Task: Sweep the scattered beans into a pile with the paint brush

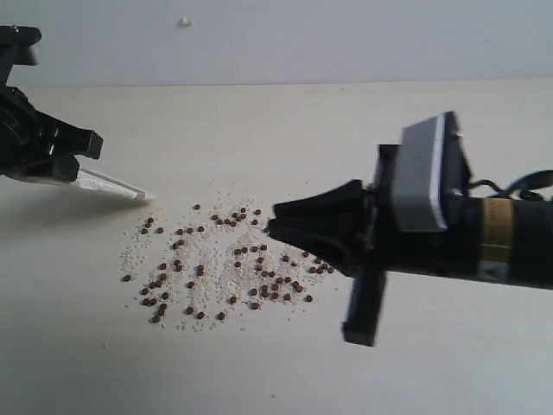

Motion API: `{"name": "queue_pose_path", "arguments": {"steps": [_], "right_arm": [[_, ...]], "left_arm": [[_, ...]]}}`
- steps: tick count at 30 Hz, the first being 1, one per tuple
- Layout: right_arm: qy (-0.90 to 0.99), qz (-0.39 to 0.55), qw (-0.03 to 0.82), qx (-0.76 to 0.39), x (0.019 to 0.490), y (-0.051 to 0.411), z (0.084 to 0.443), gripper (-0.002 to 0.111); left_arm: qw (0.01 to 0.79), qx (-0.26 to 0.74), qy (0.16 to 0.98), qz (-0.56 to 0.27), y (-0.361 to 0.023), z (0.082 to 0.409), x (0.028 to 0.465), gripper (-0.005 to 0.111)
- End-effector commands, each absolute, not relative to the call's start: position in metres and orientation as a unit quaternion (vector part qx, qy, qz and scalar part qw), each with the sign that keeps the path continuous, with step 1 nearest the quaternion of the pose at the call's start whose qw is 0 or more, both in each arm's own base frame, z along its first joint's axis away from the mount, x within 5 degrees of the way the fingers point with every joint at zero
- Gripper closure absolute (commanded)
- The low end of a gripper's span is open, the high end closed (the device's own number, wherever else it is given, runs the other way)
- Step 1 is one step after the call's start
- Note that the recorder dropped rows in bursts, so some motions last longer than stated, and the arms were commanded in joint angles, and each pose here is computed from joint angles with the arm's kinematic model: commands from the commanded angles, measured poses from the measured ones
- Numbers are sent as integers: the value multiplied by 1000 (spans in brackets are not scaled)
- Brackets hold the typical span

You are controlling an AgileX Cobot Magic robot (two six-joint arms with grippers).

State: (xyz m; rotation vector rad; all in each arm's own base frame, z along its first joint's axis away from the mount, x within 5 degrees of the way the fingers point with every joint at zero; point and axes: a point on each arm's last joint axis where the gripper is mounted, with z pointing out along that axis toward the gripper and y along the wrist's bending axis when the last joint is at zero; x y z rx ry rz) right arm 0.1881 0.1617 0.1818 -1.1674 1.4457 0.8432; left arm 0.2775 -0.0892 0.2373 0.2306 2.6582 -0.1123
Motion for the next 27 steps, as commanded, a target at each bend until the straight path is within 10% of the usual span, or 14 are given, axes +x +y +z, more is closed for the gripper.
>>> {"name": "queue_pose_path", "arguments": {"steps": [1,14,27], "right_arm": [[608,325,525,-499,215,209,170,75],[585,311,522,-538,286,310,109,43],[567,311,548,-530,328,346,78,41]], "left_arm": [[261,90,960,-50,-93,244,280,107],[263,96,959,-48,-93,244,281,107],[260,90,960,-55,-94,244,280,107]]}}
